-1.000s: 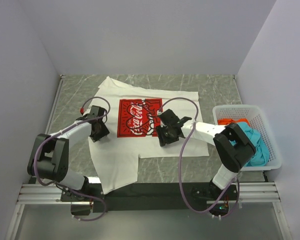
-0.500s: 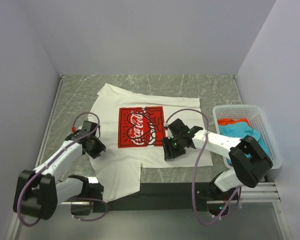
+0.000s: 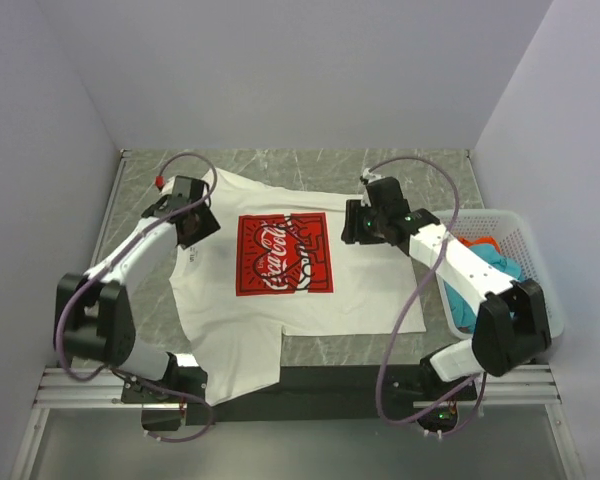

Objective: Fold and stack the t-shirts
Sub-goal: Fold the tshirt

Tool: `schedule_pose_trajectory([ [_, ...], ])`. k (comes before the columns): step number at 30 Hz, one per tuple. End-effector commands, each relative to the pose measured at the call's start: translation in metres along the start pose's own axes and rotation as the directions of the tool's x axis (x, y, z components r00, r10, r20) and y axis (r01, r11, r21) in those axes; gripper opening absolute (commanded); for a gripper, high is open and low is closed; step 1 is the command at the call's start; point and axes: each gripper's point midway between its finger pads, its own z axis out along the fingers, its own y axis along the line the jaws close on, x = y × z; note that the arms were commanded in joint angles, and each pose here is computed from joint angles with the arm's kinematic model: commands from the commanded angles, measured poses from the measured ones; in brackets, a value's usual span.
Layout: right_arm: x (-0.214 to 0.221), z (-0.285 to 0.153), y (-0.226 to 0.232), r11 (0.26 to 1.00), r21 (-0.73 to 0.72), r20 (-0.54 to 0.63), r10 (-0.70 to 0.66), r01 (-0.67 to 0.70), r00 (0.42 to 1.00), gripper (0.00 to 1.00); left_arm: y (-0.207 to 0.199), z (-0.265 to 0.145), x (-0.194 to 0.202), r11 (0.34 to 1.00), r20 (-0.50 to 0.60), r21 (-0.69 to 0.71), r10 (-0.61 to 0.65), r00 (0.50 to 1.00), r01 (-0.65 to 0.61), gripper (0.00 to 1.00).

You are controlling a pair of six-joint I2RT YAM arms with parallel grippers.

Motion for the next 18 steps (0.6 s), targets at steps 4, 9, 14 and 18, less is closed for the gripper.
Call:
schedule_pose_trajectory([
  [4,-0.026,0.045,-0.032,0.994,0.101,0.006,0.047,-0.047,0.999,0.57,-0.016,0.049,-0.021,0.991,0.020,-0.052,0.121,0.992,-0.120,0.60],
  [9,0.002,0.070,-0.041,0.991,0.113,-0.071,0.082,-0.073,0.994,0.57,-0.003,0.075,0.002,0.986,-0.045,-0.097,0.135,0.990,-0.139,0.60],
  [14,0.031,0.082,-0.050,0.987,0.137,-0.137,0.108,-0.089,0.985,0.58,0.020,0.083,0.028,0.979,-0.116,-0.140,0.129,0.985,-0.145,0.60],
  [18,0.068,0.083,-0.053,0.984,0.135,-0.217,0.142,-0.114,0.966,0.58,0.037,0.080,0.053,0.978,-0.178,-0.160,0.107,0.978,-0.136,0.59],
])
